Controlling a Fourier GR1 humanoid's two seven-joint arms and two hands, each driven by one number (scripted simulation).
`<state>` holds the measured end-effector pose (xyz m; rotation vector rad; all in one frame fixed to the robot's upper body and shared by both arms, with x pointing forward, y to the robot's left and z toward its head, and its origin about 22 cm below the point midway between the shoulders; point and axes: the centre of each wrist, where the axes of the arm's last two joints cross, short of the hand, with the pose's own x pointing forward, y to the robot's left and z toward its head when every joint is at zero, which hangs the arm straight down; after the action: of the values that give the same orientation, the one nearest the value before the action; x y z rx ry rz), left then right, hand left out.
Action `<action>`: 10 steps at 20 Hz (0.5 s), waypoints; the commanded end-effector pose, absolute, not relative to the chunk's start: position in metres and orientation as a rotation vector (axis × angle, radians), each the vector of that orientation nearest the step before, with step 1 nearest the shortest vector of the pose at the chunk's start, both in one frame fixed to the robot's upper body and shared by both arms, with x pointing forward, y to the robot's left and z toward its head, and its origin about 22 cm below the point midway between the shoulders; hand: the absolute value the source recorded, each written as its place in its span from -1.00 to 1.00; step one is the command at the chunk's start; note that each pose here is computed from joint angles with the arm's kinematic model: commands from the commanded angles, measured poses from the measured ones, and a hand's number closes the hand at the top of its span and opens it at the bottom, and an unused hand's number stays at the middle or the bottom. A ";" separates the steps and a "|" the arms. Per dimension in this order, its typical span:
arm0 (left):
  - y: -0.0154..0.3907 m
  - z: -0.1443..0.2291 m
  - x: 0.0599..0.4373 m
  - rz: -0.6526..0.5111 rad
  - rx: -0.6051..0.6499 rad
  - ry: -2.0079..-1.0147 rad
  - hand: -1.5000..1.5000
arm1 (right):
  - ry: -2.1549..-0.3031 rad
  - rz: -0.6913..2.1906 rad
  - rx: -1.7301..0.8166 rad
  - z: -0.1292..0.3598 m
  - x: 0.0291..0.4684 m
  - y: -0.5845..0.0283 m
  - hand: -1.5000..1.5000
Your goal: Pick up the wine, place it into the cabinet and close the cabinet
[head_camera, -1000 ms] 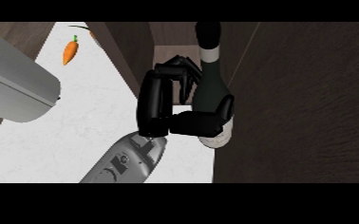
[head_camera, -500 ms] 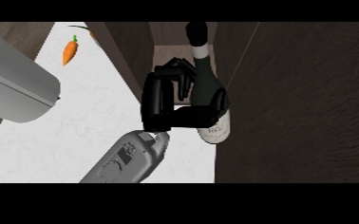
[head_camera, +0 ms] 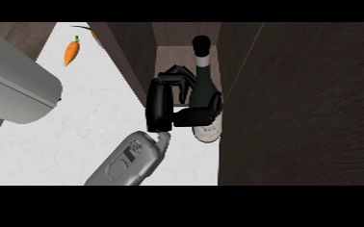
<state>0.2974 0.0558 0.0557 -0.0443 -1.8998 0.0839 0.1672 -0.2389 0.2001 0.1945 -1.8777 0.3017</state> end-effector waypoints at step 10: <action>0.079 0.031 0.321 0.122 0.011 -1.928 1.00 | -1.936 0.275 0.265 0.212 0.139 -0.230 -1.00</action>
<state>0.3155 0.0708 0.0370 0.0189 -1.9252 0.0967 0.1694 -0.2335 0.2015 0.2255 -1.8794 0.2940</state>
